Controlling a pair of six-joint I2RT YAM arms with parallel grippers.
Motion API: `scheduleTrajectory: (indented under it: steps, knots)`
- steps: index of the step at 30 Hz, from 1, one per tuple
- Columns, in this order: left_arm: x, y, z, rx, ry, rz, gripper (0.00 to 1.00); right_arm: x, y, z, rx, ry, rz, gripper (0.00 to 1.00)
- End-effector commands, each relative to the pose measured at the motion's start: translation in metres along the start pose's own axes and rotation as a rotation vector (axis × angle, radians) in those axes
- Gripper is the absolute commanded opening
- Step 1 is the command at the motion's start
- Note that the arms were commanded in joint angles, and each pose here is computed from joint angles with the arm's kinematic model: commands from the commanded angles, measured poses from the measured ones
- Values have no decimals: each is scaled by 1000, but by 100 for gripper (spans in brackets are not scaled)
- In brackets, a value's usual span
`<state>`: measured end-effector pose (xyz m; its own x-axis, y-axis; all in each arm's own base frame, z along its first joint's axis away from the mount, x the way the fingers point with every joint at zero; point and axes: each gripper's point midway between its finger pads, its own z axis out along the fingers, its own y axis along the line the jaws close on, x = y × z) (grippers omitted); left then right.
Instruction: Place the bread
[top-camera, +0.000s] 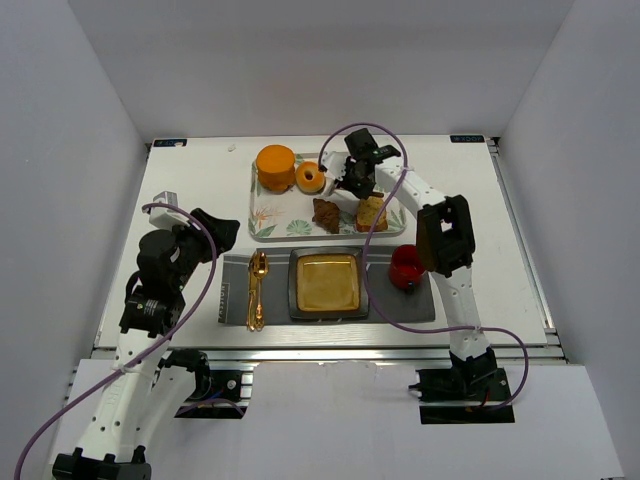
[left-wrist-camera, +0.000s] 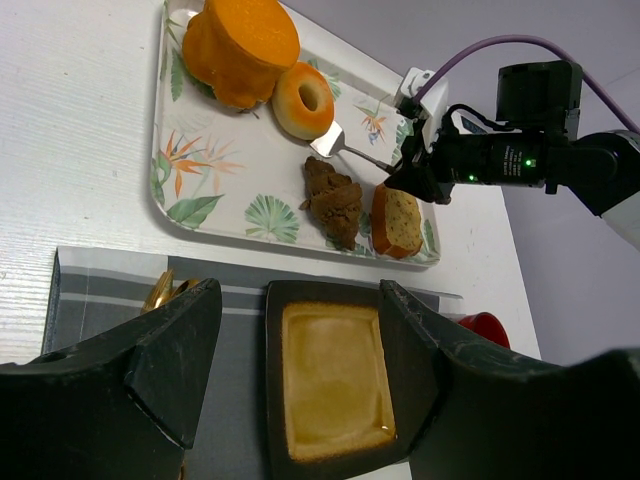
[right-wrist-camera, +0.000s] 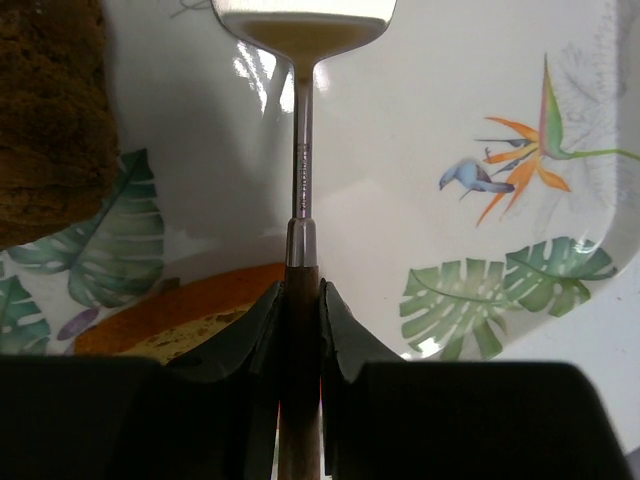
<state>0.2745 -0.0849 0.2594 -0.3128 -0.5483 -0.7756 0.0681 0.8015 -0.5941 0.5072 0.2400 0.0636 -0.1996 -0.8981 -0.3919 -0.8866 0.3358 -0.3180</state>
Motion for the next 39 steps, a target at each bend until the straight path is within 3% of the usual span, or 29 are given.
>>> scheduleTrajectory:
  steps: [1, 18, 29, 39]
  knots:
    - [-10, -9, -3, 28, -21, 6, 73, -6, 2, -2, -43, -44, 81, 0]
    - [-13, -12, -5, 37, -26, -1, 73, -5, -24, -25, -60, -149, 258, 0]
    - [-15, -15, -3, 45, -29, -1, 73, -32, -23, -77, -84, -260, 239, 0]
    - [-14, -14, -4, 51, -34, -2, 73, -33, 9, -128, -133, -320, 177, 0]
